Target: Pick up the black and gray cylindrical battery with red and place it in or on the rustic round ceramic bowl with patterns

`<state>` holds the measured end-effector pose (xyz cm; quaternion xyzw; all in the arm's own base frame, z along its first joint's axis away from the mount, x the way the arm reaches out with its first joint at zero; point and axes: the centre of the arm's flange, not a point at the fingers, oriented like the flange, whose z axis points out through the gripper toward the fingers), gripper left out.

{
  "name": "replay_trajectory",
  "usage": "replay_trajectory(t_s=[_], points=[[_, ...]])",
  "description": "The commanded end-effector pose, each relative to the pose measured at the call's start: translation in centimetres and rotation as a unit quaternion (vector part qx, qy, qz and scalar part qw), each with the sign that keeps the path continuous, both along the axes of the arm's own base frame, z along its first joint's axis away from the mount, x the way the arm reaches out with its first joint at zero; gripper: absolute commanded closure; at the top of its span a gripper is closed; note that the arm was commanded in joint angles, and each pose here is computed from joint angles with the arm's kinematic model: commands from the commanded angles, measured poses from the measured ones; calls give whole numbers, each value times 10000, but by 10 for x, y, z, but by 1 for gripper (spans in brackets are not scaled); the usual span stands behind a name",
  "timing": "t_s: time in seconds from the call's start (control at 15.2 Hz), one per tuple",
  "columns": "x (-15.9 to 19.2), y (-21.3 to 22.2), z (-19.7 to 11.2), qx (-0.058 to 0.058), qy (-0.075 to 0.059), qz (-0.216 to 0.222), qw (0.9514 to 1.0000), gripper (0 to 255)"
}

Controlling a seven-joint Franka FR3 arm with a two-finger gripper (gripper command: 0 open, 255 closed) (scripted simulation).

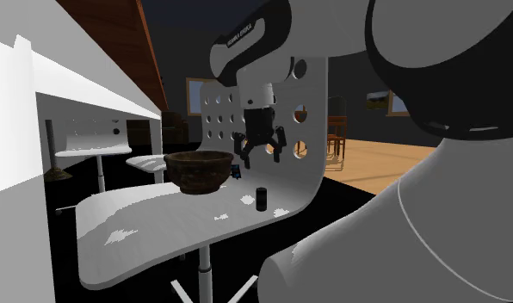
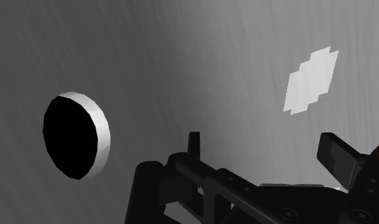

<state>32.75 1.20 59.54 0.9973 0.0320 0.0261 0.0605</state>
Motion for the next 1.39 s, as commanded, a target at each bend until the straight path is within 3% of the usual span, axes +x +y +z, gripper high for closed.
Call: replay_trajectory(t_s=[0.0,0.79,1.32], points=[[0,0,0,0,0,0,10000,0],[-133,48,3,469,265,18,9985,0],[-133,47,-37,469,265,17,9985,0]])
